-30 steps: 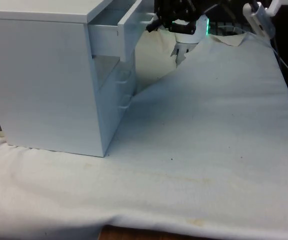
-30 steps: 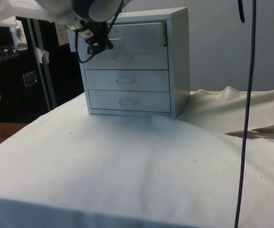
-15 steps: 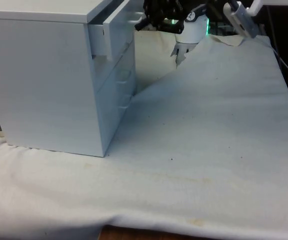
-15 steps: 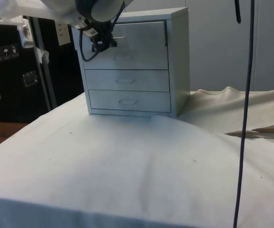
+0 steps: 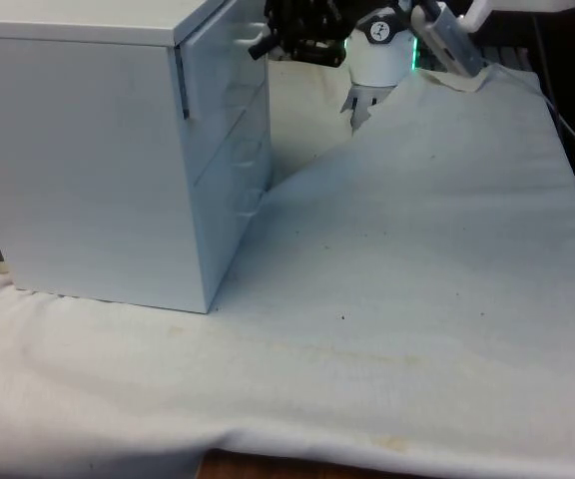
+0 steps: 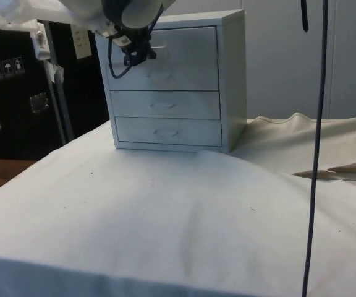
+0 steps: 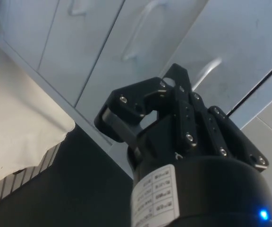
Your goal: Open the drawer, then close it.
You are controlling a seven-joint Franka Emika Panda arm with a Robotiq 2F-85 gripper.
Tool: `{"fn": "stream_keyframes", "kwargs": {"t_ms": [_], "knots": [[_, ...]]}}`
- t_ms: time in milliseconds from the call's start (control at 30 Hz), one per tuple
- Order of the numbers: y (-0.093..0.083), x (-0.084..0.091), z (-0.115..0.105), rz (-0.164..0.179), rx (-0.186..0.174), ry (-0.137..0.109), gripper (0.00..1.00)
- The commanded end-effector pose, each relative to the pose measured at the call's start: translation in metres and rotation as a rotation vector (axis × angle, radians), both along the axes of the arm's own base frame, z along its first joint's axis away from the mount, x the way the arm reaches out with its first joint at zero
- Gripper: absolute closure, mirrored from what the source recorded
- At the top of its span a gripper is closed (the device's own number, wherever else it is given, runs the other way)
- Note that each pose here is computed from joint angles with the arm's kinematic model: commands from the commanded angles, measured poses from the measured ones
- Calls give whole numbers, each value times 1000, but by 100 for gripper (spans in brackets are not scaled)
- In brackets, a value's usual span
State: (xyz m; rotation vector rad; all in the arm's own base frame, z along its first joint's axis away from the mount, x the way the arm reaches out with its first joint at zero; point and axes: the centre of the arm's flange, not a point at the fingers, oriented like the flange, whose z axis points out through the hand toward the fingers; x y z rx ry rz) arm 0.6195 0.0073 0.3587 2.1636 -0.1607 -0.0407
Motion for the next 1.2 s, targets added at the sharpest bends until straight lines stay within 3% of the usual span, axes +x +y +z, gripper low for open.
{"fn": "stream_keyframes", "kwargs": {"t_ms": [0,167,400,433,700,733,767,1000,1033,1067,1167], "knots": [[-5,0,0,5,2,1,100],[-8,0,0,-6,-1,-3,100],[-9,1,4,-6,24,-14,100],[-10,1,2,-10,9,-10,100],[3,0,7,-16,72,-34,100],[2,0,6,-20,58,-31,100],[4,0,8,-18,78,-37,100],[15,-1,8,-31,127,-54,100],[13,0,7,-33,108,-47,100],[17,-1,9,-32,133,-57,100],[21,-1,9,-35,150,-61,100]]}}
